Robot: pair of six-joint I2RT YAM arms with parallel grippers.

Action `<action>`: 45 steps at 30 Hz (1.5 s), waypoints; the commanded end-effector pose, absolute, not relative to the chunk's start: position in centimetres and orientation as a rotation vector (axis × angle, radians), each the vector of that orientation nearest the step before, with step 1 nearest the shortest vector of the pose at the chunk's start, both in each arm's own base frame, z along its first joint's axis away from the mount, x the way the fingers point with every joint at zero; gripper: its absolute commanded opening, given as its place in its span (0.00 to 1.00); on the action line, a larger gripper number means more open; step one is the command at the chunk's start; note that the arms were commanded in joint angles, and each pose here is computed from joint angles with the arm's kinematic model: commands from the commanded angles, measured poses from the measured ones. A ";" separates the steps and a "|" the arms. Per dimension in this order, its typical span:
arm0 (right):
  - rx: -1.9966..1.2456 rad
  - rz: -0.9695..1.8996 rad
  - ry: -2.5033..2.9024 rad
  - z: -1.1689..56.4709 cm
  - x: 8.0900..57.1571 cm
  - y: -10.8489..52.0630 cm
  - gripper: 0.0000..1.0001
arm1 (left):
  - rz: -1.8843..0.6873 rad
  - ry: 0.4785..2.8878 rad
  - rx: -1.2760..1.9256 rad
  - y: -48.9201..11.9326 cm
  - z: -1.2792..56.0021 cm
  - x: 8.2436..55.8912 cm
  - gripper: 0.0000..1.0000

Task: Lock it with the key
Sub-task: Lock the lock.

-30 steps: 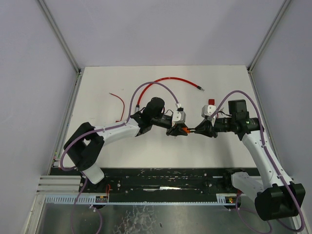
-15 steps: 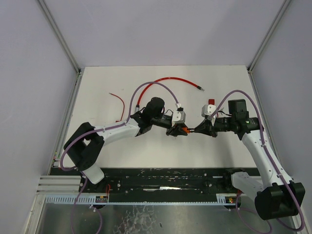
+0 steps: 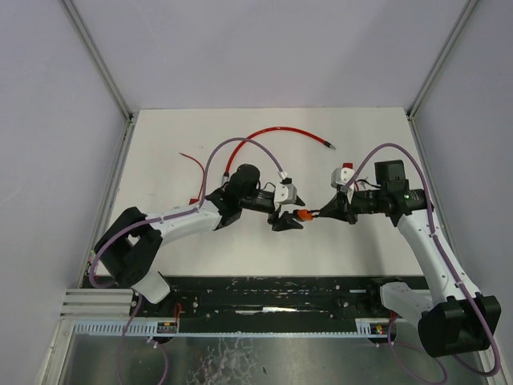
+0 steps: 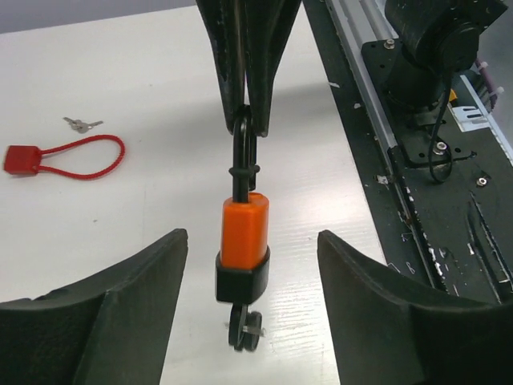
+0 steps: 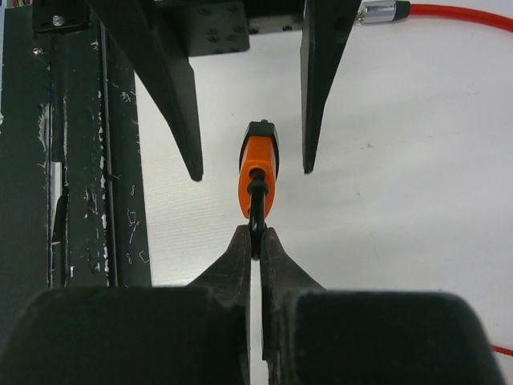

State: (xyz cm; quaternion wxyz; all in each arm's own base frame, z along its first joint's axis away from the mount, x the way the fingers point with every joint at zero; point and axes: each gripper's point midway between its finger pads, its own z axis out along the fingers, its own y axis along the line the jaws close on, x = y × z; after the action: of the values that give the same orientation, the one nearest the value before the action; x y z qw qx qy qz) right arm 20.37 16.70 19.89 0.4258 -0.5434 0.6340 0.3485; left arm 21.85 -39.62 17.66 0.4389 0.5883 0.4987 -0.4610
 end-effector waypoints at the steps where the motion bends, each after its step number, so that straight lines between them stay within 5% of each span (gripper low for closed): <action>1: -1.347 0.899 1.549 22.0 20.5 17.2 0.00 | -1.044 1.105 1.367 -38.9 21.1 23.2 0.67; 30: -1.389 0.828 1.525 22.8 20.0 16.6 0.00 | -1.174 1.179 1.535 -41.5 17.8 21.9 0.50; 45: -1.391 0.853 1.533 22.4 20.0 16.8 0.00 | -1.179 1.196 1.502 -41.9 18.2 22.2 0.50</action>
State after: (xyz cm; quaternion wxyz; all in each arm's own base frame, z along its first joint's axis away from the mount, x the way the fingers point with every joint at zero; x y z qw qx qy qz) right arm 19.73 16.19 20.12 0.4115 -0.5479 0.6443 0.3396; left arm 21.88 -40.95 17.00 0.4164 0.6042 0.4930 -0.4675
